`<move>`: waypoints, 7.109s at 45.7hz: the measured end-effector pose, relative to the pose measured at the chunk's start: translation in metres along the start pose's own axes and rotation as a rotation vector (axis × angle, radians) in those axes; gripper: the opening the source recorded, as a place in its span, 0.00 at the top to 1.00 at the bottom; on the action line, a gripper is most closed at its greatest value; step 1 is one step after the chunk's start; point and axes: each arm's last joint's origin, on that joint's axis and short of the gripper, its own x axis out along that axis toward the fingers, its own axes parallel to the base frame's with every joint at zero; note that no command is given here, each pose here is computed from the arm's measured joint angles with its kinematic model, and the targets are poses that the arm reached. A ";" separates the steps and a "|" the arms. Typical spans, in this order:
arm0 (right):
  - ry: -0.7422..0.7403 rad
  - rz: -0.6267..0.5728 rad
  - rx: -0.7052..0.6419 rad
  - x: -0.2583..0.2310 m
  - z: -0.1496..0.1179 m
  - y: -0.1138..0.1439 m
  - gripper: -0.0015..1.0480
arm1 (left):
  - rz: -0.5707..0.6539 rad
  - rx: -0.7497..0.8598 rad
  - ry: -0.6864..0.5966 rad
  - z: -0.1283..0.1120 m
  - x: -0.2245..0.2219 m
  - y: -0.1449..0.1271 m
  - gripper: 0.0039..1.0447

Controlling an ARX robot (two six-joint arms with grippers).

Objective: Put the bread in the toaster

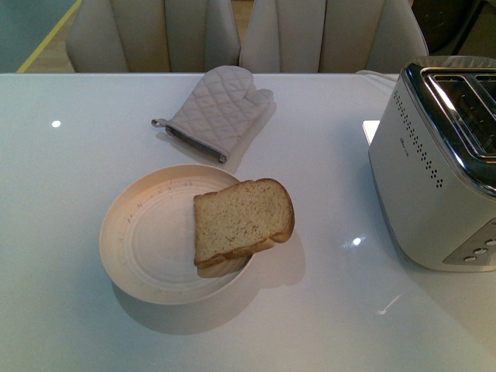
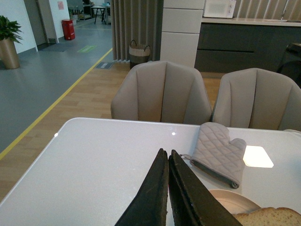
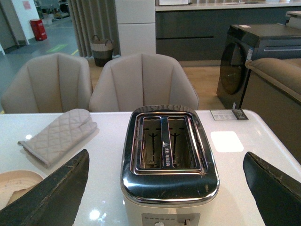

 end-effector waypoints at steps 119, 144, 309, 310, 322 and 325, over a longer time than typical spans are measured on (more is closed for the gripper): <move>0.912 0.257 0.494 0.229 -0.150 0.159 0.09 | 0.000 0.003 -0.011 -0.010 -0.027 0.000 0.06; 1.007 0.249 0.683 0.228 -0.163 0.170 0.27 | 0.000 0.003 -0.011 -0.010 -0.027 0.000 0.06; 0.948 -0.008 -0.081 0.236 0.025 0.020 0.97 | 0.000 0.003 -0.011 -0.010 -0.027 0.000 0.06; 0.950 -0.011 -0.083 0.237 0.023 0.020 0.97 | 0.000 0.003 -0.011 -0.010 -0.027 0.000 0.06; 0.943 -0.031 -0.088 0.246 0.011 0.019 0.93 | 0.000 0.003 -0.011 -0.010 -0.027 0.000 0.06; 0.903 -0.031 -0.084 0.249 0.014 0.019 0.82 | 0.000 0.003 -0.011 -0.010 -0.027 0.000 0.06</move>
